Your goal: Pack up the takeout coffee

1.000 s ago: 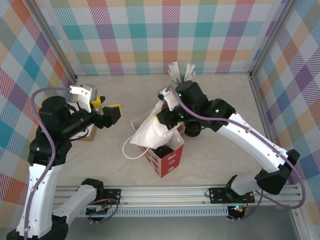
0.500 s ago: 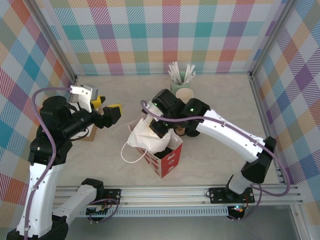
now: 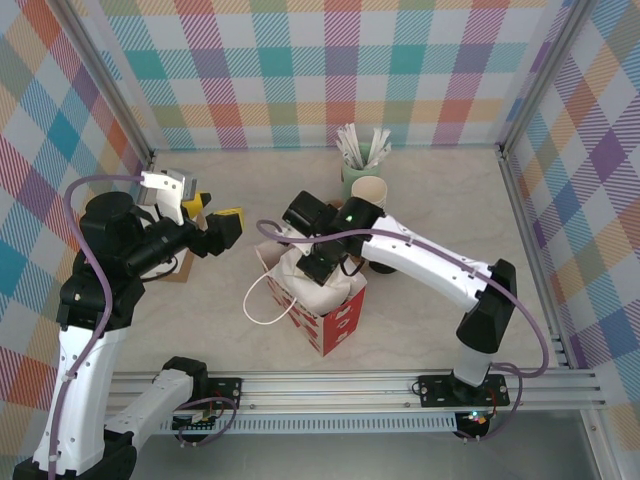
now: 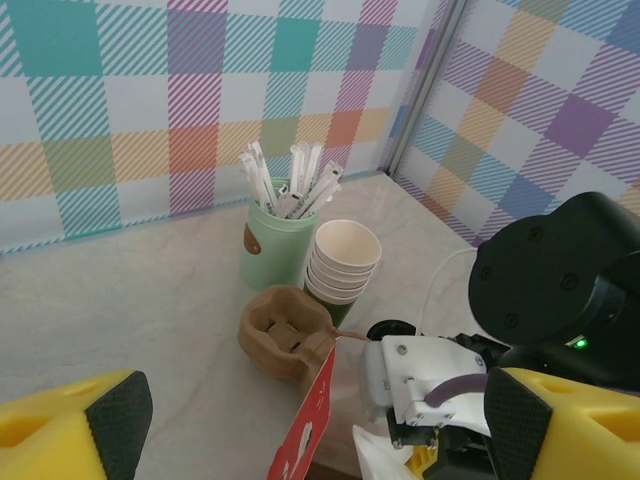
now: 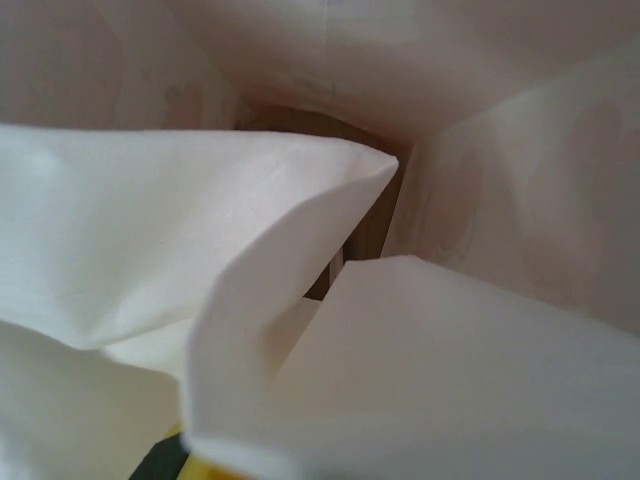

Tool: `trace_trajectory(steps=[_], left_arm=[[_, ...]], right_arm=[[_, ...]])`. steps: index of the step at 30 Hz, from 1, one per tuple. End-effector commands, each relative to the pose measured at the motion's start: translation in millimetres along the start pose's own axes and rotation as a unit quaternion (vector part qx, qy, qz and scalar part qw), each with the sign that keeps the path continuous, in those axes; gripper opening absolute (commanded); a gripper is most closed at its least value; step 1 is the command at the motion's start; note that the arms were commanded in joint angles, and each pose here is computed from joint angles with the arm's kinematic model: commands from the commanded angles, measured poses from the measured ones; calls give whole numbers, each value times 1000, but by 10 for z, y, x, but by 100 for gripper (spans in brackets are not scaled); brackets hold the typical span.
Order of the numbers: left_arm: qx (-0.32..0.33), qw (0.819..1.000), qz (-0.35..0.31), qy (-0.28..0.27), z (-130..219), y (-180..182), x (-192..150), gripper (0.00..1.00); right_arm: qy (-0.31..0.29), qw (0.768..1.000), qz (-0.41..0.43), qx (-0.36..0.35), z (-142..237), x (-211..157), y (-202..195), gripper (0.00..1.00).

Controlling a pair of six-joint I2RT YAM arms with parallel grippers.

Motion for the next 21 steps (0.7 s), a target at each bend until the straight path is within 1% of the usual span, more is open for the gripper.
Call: trace_trajectory(steps=[1,6,11,14,17,21], left_arm=[[-8,1000,-3,7,-37,-27,-45,88],[-8,1000,-4,8,-36,-25,-50,88],[-10,1000,-3,9,-36,-32,-56,88],[-8,1000,-3,8,-29,-29,-56,88],[-6,1000,-4,7,-18,-30,-52,88],[-6,1000,-3,9,-25,-29,-71,88]], right_arm=[[20,1000,13,-21,3,-23,-37,7],[52,997,19,-46,-111,-52,-100,10],[72,996,22,-42,-202,-83,-83,12],[72,997,20,-35,-193,-82,-55,16],[45,999,14,-13,-76,-12,10,24],[4,1000,6,13,155,79,79,42]])
Point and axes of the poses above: each hand's point on the last joint's axis, 136 mm out from that joint toward the fingers, its own z axis back along the fingers, its own y axis along the line the jaws close on, x = y × z, the point moved 1 cm from there along z, back along the fingers, and after that the axes turned 12 degrees about -z, right-handed, at the moved point
